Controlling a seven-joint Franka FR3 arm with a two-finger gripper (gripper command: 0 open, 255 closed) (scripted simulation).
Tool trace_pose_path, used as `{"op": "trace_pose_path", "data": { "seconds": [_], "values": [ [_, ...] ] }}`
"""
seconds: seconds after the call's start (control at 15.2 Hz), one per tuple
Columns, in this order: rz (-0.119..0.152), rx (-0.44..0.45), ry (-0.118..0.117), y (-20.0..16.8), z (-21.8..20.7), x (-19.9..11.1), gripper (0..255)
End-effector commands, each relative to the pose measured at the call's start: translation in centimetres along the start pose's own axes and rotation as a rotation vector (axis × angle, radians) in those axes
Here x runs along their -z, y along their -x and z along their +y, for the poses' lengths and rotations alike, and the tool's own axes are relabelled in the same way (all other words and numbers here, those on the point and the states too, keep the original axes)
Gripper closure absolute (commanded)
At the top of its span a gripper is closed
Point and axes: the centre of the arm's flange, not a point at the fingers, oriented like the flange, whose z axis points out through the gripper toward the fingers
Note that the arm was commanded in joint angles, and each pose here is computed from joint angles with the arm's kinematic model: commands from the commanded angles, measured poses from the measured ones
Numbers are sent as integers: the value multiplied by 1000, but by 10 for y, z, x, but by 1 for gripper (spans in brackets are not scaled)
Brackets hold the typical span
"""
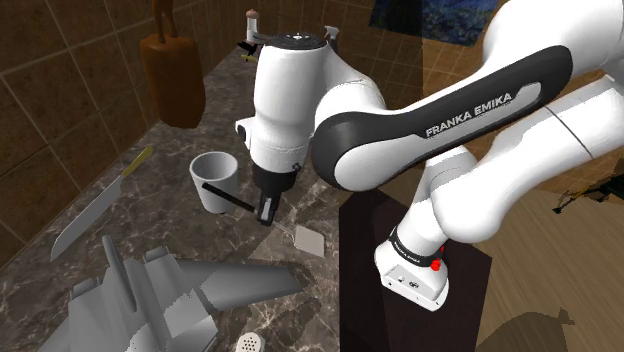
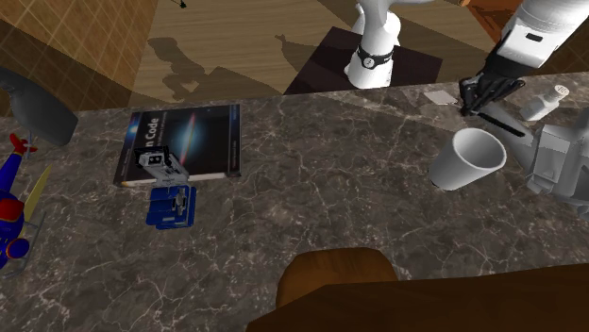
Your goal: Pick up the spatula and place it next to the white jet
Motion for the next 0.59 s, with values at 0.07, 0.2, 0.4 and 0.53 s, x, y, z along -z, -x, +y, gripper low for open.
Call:
{"op": "trace_pose_path", "data": {
  "seconds": [0.07,0.2,0.4,0.53],
  "values": [
    [1,0,0,1,1,-16,255],
    [1,0,0,2,1,-27,255],
    [1,0,0,3,1,-43,255],
    [1,0,0,4,1,-50,255]
  ]
}}
